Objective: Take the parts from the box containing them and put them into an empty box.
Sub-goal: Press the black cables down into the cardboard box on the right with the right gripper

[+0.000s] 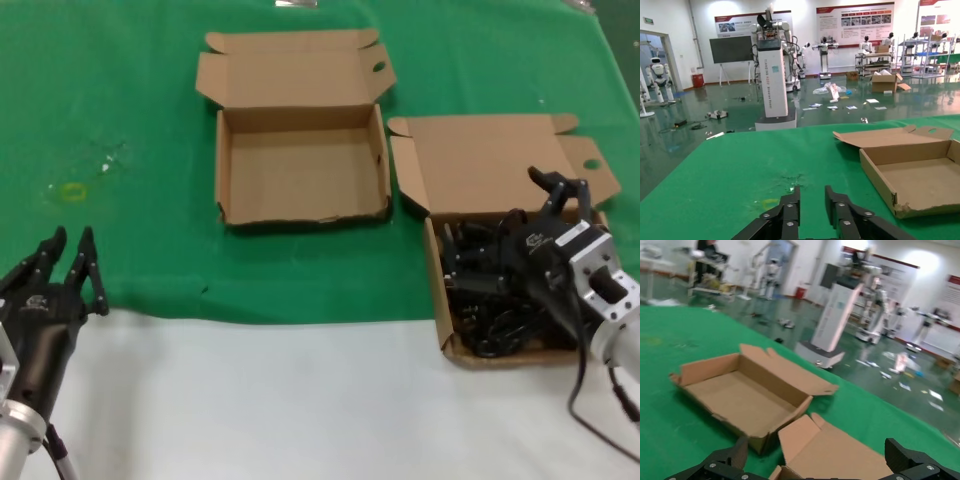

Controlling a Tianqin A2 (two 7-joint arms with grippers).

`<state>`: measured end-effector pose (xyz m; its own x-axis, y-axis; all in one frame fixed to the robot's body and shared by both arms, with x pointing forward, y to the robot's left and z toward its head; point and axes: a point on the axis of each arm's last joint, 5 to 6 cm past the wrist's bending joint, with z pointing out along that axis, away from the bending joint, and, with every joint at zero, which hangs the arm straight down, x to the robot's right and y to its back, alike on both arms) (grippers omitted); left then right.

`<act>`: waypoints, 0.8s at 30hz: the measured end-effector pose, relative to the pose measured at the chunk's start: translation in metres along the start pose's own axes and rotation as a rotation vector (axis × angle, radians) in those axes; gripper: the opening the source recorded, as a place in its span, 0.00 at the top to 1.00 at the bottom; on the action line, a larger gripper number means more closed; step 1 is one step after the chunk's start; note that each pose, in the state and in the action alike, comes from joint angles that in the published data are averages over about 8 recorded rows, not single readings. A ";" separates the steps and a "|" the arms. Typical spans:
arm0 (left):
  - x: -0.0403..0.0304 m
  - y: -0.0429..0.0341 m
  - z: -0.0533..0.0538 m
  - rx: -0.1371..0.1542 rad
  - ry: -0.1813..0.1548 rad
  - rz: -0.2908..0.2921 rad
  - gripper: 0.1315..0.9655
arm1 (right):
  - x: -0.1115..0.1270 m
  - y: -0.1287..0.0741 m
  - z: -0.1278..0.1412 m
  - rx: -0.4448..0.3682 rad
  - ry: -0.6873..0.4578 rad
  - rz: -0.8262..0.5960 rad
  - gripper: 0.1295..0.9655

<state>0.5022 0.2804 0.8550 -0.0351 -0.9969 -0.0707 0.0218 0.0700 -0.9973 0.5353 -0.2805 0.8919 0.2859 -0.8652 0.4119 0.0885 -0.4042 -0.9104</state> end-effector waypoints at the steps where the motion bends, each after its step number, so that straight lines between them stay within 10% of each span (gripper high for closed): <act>1: 0.0000 0.0000 0.000 0.000 0.000 0.000 0.79 | 0.003 -0.002 0.000 0.000 -0.020 -0.019 0.00; 24: 0.0000 0.0000 0.000 0.000 0.000 0.000 0.98 | 0.094 -0.062 0.010 -0.134 -0.579 -0.465 0.00</act>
<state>0.5022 0.2804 0.8550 -0.0351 -0.9969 -0.0707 0.0218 0.0699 -0.9973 0.5660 -0.3339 0.9868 0.7064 -0.3174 0.6327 0.2162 -0.7544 -0.6198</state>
